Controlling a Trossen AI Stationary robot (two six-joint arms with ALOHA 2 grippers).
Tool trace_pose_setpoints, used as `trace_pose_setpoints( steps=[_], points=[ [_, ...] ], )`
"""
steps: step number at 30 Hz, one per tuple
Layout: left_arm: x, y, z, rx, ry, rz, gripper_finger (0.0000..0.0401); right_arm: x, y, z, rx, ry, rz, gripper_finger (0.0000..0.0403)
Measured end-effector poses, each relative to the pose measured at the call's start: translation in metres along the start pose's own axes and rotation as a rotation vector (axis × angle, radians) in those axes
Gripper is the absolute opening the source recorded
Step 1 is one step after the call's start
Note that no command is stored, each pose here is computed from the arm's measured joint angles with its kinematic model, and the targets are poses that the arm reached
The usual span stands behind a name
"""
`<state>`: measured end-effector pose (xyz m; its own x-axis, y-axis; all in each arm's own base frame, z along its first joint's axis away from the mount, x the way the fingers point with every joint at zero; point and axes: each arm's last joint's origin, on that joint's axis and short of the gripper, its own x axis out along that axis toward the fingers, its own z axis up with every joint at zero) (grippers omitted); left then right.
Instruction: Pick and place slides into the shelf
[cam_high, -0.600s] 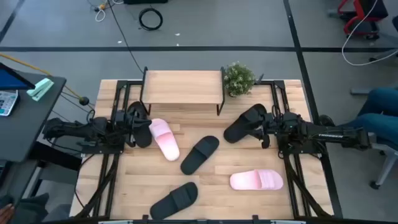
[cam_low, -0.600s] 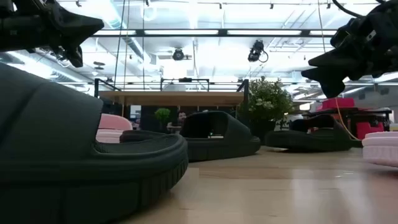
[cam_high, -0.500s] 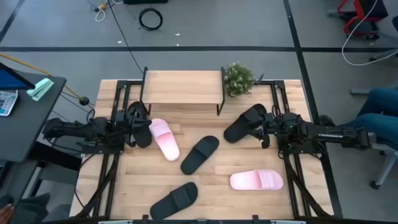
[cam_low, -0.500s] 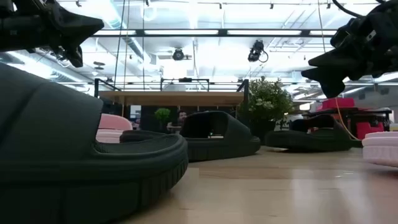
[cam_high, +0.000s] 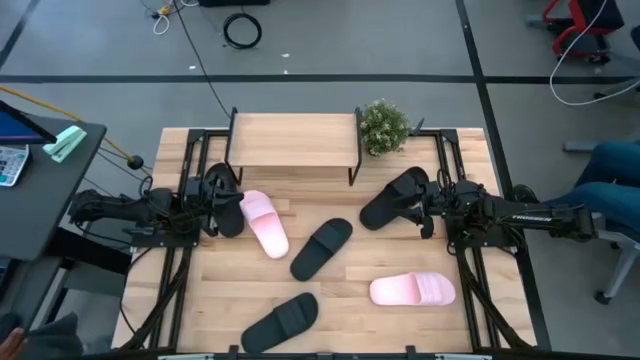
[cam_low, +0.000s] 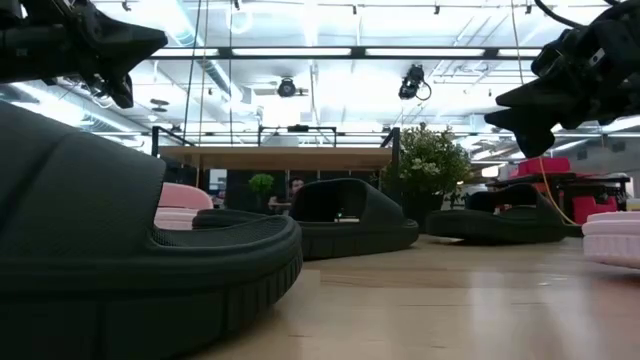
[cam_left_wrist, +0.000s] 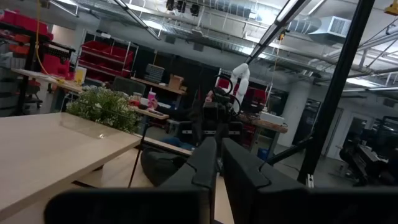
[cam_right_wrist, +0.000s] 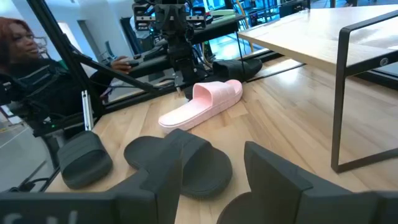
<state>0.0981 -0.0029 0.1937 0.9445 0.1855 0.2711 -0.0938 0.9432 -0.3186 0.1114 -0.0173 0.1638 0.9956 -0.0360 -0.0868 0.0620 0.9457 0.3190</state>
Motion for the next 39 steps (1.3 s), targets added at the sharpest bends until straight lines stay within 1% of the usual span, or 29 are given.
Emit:
trace_pose_setpoints(
  steps=[7, 17, 28, 39],
  points=[
    [0.0, 0.0, 0.0, 0.001, 0.0, 0.0, 0.0023, 0.0, 0.0, 0.0, 0.0, 0.0, 0.0, 0.0177],
    [0.0, 0.0, -0.0001, 0.001, 0.0, -0.001, 0.0036, 0.0, 0.0, -0.0001, 0.0, 0.0, 0.0, 0.0177],
    [0.0, 0.0, 0.0, 0.0, 0.001, -0.001, 0.0025, 0.0, 0.0, 0.0, 0.0, 0.0, 0.0, 0.0177],
    [0.0, 0.0, -0.0001, 0.0, 0.0, 0.0, 0.0035, 0.0, 0.0, 0.0, 0.0, 0.0, 0.0, 0.0177]
  ],
)
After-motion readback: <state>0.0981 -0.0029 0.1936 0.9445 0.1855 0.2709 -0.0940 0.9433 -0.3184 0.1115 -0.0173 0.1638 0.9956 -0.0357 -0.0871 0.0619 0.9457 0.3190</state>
